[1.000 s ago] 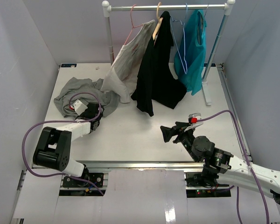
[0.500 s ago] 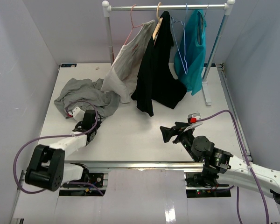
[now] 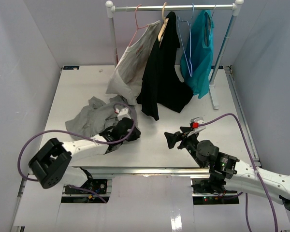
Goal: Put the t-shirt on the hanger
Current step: Move the T-shirt to the center of the board.
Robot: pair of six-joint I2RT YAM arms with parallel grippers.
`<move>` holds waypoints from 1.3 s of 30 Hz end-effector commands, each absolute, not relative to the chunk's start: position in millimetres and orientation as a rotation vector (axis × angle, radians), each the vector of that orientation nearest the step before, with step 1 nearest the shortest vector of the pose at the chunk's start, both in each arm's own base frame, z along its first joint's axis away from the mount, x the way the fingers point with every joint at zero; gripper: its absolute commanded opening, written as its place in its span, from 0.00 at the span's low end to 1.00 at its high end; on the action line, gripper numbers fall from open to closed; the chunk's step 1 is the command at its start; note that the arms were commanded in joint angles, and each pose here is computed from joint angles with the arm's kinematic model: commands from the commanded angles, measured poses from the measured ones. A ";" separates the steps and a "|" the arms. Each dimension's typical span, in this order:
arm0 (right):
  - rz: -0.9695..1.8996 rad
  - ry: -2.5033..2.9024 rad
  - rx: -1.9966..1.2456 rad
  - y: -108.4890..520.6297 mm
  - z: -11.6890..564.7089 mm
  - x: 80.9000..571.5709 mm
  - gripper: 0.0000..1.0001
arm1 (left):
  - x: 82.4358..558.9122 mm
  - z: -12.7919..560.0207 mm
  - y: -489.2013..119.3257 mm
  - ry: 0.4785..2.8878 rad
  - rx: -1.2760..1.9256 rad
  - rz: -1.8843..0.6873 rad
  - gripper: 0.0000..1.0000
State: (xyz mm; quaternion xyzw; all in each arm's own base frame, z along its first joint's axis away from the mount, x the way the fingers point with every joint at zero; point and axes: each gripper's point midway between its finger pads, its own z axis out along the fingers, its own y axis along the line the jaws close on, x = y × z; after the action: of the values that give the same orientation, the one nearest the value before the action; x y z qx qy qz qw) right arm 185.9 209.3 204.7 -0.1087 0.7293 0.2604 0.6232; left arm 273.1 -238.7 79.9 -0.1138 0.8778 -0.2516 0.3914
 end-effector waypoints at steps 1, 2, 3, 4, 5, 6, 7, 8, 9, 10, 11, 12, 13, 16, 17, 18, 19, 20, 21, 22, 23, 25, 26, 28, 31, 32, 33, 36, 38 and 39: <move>0.634 1.622 -0.214 212.2 231.2 187.9 0.90 | 237.4 95.7 -316.4 2.252 0.040 -0.803 0.00; 0.632 1.623 -0.214 212.2 230.8 188.1 0.90 | 231.1 96.2 -327.5 2.258 0.091 -0.811 0.00; 0.632 1.622 -0.212 212.1 231.0 188.2 0.90 | 225.0 96.8 -335.9 2.259 0.132 -0.801 0.00; 0.632 1.622 -0.212 212.1 231.0 188.2 0.90 | 219.8 97.6 -342.2 2.258 0.163 -0.793 0.00; 0.631 1.623 -0.213 212.0 230.8 188.2 0.90 | 215.4 98.6 -346.7 2.255 0.187 -0.785 0.00; 0.634 1.621 -0.210 211.8 231.5 188.1 0.90 | 211.5 99.8 -351.9 2.250 0.212 -0.792 0.00; 0.638 1.619 -0.207 211.7 232.3 188.0 0.90 | 207.1 101.1 -357.4 2.244 0.241 -0.806 0.00; 0.640 1.618 -0.207 211.7 232.6 187.8 0.90 | 199.8 103.3 -365.1 2.240 0.289 -0.842 0.00; 0.639 1.618 -0.206 211.4 232.4 187.8 0.90 | 197.1 105.9 -371.8 2.220 0.334 -0.867 0.07; 0.641 1.617 -0.204 211.2 232.8 187.8 0.90 | 192.2 108.1 -378.0 2.213 0.377 -0.898 0.21; 0.643 1.616 -0.202 211.1 233.3 187.7 0.90 | 186.4 110.3 -383.3 2.211 0.417 -0.929 0.38; 0.642 1.616 -0.203 210.9 232.9 187.6 0.90 | 184.0 112.8 -384.0 2.208 0.430 -0.932 0.55; 0.642 1.616 -0.203 210.8 232.6 187.6 0.90 | 185.0 112.8 -379.3 2.216 0.418 -0.904 0.63; 0.646 1.616 -0.198 210.2 232.1 187.2 0.90 | 199.7 112.5 -348.8 2.241 0.304 -0.724 0.71; 0.650 1.616 -0.194 210.2 232.5 187.2 0.90 | 207.2 116.8 -337.6 2.234 0.255 -0.672 0.71; 0.652 1.616 -0.190 210.1 232.8 187.2 0.90 | 213.7 120.0 -325.6 2.230 0.207 -0.622 0.71; 0.652 1.616 -0.189 210.0 232.5 187.2 0.90 | 218.0 118.4 -312.6 2.246 0.161 -0.578 0.70; 0.652 1.617 -0.188 210.0 232.3 187.3 0.90 | 221.9 117.0 -299.4 2.259 0.115 -0.534 0.69; 0.650 1.617 -0.185 209.6 232.1 187.6 0.90 | 228.3 117.1 -287.1 2.256 0.062 -0.497 0.68; 0.647 1.618 -0.182 209.2 231.9 188.0 0.90 | 234.9 117.7 -274.8 2.247 0.008 -0.463 0.67; 0.645 1.619 -0.181 209.1 231.7 188.2 0.90 | 241.5 119.0 -257.4 2.228 -0.061 -0.410 0.65; 0.642 1.621 -0.183 209.4 230.7 188.5 0.90 | 246.8 120.9 -220.3 2.188 -0.192 -0.268 0.64; 0.642 1.623 -0.185 209.9 230.4 188.4 0.90 | 249.9 122.8 -206.1 2.159 -0.239 -0.207 0.64; 0.642 1.625 -0.192 211.2 229.9 188.3 0.90 | 253.2 121.2 -189.9 2.143 -0.271 -0.136 0.64; 0.641 1.628 -0.197 212.5 229.0 188.3 0.90 | 257.6 110.0 -168.7 2.167 -0.329 -0.054 0.66; 0.641 1.628 -0.197 212.6 229.3 188.3 0.90 | 258.3 104.0 -164.2 2.179 -0.341 -0.036 0.66; 0.643 1.626 -0.198 212.5 230.0 188.1 0.90 | 258.2 95.4 -160.0 2.197 -0.348 -0.017 0.66; 0.650 1.622 -0.197 211.9 231.2 187.4 0.90 | 259.6 78.5 -155.4 2.237 -0.345 0.013 0.67; 0.650 1.621 -0.196 211.4 231.0 187.2 0.90 | 260.6 63.3 -151.2 2.274 -0.337 0.059 0.66; 0.649 1.620 -0.195 211.0 231.4 187.3 0.90 | 260.7 59.2 -151.1 2.289 -0.324 0.069 0.65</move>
State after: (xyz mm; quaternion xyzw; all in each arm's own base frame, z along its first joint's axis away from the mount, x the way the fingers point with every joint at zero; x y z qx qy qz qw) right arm 185.9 210.4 203.3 -0.1124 0.7305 0.2588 0.6219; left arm 263.3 -162.6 82.7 -0.1342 0.8936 -0.0077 0.4282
